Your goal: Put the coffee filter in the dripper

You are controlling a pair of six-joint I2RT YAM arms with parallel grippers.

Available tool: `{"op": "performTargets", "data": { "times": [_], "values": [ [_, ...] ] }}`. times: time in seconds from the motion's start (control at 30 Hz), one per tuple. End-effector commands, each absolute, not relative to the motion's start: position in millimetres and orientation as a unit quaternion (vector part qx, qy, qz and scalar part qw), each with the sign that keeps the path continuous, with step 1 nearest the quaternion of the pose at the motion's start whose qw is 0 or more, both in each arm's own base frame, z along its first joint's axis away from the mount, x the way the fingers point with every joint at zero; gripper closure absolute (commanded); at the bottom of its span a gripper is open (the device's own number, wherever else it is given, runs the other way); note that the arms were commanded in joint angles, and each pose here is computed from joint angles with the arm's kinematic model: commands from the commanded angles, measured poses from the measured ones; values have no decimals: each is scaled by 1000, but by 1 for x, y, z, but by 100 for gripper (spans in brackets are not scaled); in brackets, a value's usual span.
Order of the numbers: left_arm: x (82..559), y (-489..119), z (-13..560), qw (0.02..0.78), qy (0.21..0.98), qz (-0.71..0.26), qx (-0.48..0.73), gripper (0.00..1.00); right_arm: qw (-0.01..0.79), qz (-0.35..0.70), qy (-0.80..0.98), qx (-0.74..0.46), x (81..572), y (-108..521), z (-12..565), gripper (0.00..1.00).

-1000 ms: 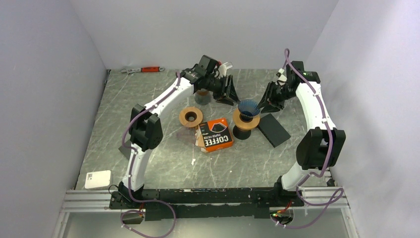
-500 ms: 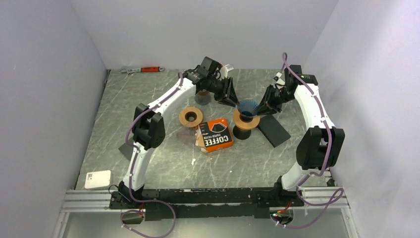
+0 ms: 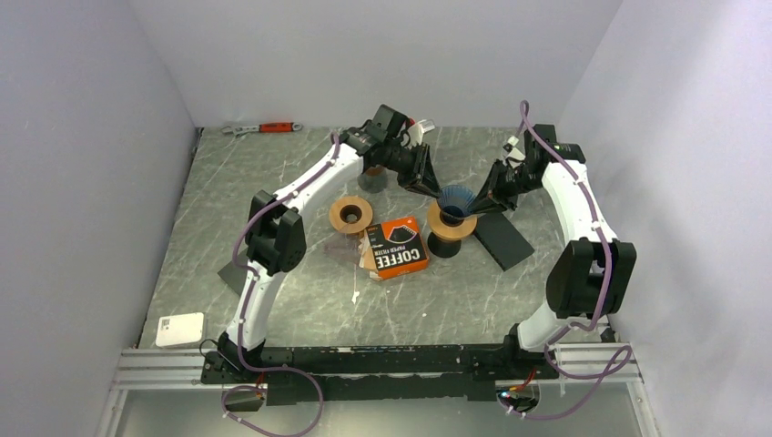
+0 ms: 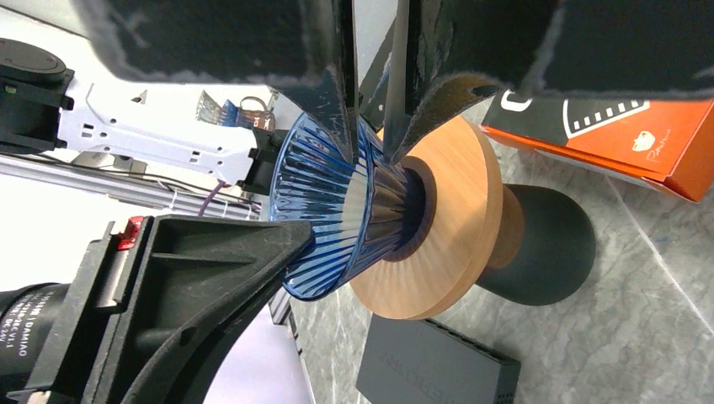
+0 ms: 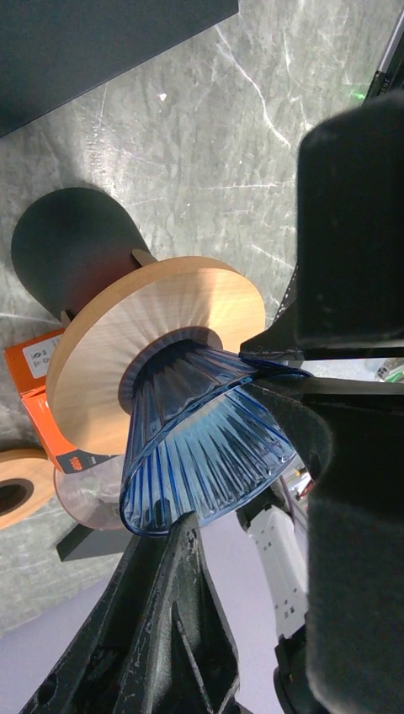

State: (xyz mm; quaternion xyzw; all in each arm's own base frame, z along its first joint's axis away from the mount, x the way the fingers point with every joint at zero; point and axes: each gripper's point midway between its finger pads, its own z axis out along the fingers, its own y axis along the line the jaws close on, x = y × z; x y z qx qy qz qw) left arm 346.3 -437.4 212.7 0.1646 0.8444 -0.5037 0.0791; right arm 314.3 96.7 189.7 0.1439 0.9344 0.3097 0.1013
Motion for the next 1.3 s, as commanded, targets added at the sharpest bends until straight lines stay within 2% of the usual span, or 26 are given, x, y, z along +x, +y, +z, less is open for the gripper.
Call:
{"op": "performTargets", "data": {
  "times": [0.0,0.2,0.4,0.5,0.6,0.7,0.8,1.07,1.2,1.27],
  "values": [
    [343,-436,208,82,849,-492,177,79,106,306,936,135,307,95,185,95],
    [340,-432,200,76,855,-481,177,86,100,297,940,131,305,92,179,96],
    [336,-424,193,80,864,-463,181,86,107,283,945,123,301,88,175,94],
    [335,-425,196,86,861,-465,186,82,118,296,941,115,303,91,183,89],
    [335,-424,202,97,860,-463,189,60,129,316,934,110,307,97,196,84],
    [335,-425,211,107,855,-471,190,48,142,334,925,112,313,101,210,74],
    [334,-426,218,115,849,-478,192,47,148,348,919,112,315,105,220,67],
    [329,-427,225,118,846,-479,200,55,155,367,909,121,319,106,233,47],
    [325,-426,225,117,847,-477,205,57,146,370,909,125,313,106,228,51],
    [324,-426,226,118,847,-476,207,58,141,371,909,126,310,106,224,62]
  ]
}}
